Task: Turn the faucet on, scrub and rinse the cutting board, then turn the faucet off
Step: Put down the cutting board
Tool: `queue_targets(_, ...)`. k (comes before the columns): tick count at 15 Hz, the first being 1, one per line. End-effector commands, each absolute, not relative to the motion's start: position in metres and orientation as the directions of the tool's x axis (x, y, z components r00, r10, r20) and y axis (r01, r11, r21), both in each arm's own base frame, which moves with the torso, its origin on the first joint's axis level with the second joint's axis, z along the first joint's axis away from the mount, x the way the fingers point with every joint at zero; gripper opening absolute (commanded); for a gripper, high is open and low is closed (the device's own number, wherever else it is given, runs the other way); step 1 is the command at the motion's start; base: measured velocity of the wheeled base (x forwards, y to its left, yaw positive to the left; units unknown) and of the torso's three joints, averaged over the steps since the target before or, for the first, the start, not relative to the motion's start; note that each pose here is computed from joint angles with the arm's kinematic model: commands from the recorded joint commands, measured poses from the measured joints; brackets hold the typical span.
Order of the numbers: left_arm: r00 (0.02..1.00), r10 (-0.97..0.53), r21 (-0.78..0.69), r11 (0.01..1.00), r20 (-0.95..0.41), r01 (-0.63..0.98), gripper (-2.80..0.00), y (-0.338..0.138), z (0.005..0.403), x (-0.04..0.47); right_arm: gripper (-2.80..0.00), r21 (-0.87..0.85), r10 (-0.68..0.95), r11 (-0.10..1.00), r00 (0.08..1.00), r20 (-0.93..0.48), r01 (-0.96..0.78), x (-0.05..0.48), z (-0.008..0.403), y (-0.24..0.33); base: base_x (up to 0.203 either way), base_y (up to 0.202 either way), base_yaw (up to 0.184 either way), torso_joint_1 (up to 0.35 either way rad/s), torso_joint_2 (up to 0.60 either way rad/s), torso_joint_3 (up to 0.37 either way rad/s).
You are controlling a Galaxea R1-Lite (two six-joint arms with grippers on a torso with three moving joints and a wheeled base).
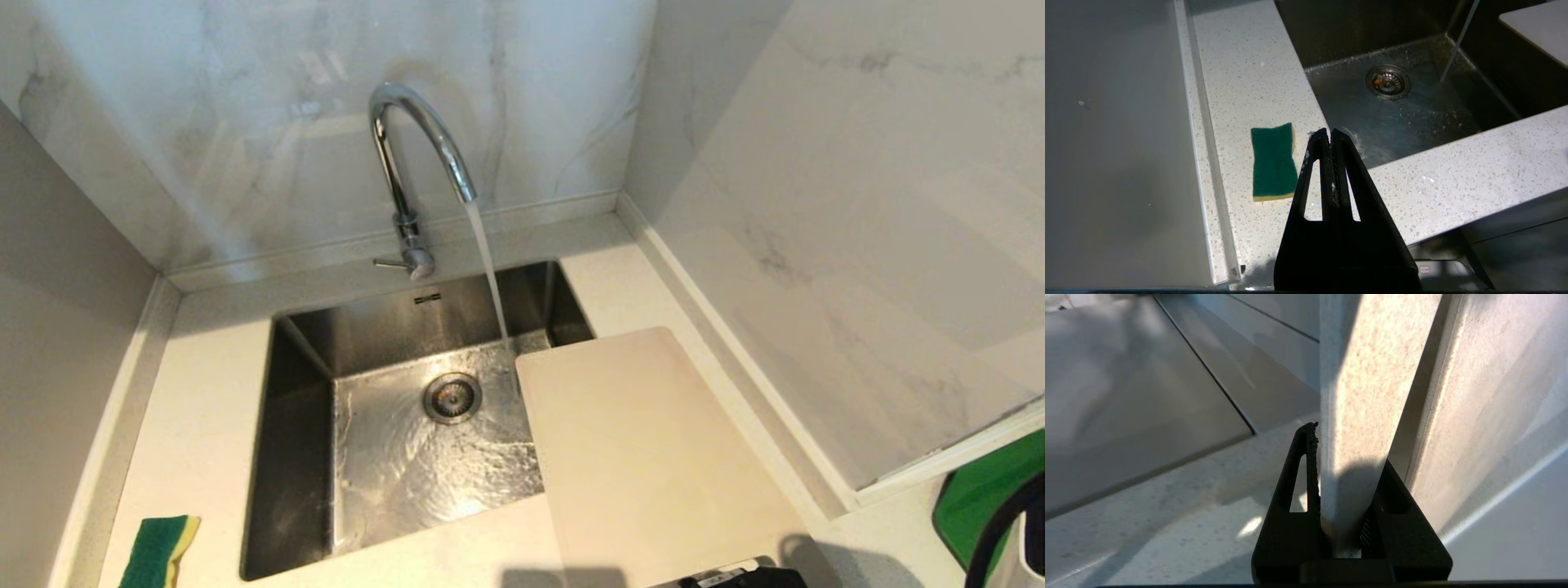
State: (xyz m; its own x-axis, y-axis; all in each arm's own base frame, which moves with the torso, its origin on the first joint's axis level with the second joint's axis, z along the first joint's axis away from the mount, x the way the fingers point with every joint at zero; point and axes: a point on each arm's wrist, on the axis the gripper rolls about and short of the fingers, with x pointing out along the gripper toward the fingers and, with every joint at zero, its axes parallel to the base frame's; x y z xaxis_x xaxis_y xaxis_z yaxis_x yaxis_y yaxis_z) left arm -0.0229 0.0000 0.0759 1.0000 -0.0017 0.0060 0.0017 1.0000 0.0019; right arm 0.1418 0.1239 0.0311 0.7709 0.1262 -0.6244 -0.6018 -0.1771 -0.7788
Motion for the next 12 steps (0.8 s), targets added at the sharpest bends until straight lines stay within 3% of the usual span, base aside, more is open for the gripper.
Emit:
queue_targets(1,1.0,-0.002,0.003,1.0,0.005,0.002,-2.8,0.0,0.076,-0.023,-2.8,-0.765,0.127,-0.199,0.758,-0.64,-0.612,0.141,0.027,0.125,0.0,0.0,0.0,0.0,0.0,0.0)
queue_targets(5,1.0,-0.002,0.002,1.0,0.006,0.002,-2.8,0.0,0.076,-0.023,-2.8,-0.699,0.105,-0.195,0.694,-0.712,-0.688,0.133,0.017,0.117,0.0,0.0,0.0,0.0,0.0,0.0)
queue_targets(12,1.0,-0.002,0.002,1.0,0.006,0.002,-2.8,0.0,0.076,-0.023,-2.8,-0.688,0.061,-0.137,0.687,-0.724,-0.713,0.134,0.017,0.107,0.0,0.0,0.0,0.0,0.0,0.0)
